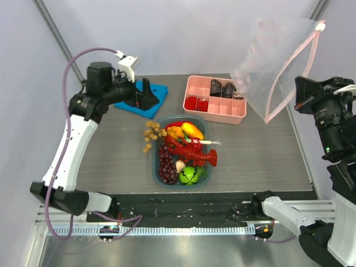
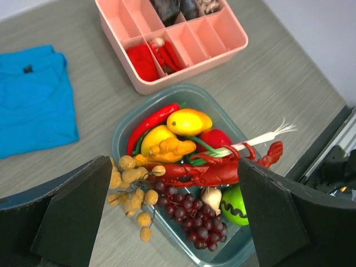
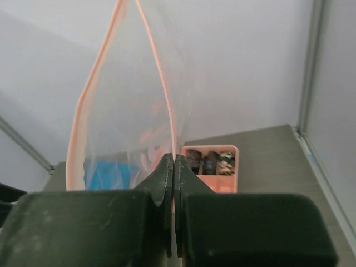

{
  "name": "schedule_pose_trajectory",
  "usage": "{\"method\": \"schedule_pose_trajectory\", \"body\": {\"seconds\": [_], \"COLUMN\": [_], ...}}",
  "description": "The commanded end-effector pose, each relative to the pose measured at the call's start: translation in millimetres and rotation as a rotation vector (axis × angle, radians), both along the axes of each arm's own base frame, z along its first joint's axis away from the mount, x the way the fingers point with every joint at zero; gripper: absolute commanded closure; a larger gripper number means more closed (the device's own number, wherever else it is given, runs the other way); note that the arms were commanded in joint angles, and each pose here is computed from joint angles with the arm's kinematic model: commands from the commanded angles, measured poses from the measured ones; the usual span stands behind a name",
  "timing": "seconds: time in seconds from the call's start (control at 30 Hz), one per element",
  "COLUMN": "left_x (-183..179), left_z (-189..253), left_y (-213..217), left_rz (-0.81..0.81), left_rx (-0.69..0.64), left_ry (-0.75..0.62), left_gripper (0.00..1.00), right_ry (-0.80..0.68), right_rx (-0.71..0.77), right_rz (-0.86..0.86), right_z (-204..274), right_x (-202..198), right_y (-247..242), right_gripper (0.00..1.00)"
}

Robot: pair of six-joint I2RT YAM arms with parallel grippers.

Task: Place the food in the zip-top bag and seal the zipper
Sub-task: Pick up the fake seafood from the bin.

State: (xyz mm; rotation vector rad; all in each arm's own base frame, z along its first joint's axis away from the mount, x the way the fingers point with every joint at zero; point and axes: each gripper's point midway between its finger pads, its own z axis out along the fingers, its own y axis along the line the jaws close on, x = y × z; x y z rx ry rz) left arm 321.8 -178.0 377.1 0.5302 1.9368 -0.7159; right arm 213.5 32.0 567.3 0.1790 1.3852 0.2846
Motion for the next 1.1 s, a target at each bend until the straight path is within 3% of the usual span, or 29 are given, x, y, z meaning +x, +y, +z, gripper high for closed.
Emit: {"method": "schedule_pose_trajectory", "body": {"seconds": [0.0, 0.3, 0.47, 0.63, 0.8, 1.07], "left_x": [8.3, -7.3, -31.6, -79.7, -110.8, -103.0], "left_z": [-10.9, -40.7, -65.8, -118.9, -144.0, -172.5], "left_y": [-22.7, -70.2, -68.0, -49.3, -54.1, -62.9], "left_rz": [-0.040, -0.192, -0.327, -0.502, -0.646, -0.885], "left_rx": [0.093, 0.106, 0.166, 0.272, 0.223, 0.326], "left_ry": [-0.045, -0.046, -0.089, -0.016, 0.013, -0.251], "left_gripper": [0.00, 0.00, 0.00, 0.00, 0.04, 0.10], "right_ry": [0.241, 0.467, 0.662, 0.837, 0.906, 0.945], "right_rx": [-0.162, -0.279, -0.295, -0.263, -0.214, -0.163], "right_rz": [-0.122, -0.227, -0.072, 0.127, 0.268, 0.315], "right_z": [-57.6, -100.8, -165.1, -229.4, -265.4, -277.5], "right_x": [0.0, -10.9, 13.3, 30.1, 35.6, 37.1], "right_y": [-28.1, -56.3, -27.6, 9.9, 36.6, 48.1], "right_gripper": [0.99, 0.99, 0.99, 0.99, 0.99, 0.99]}}
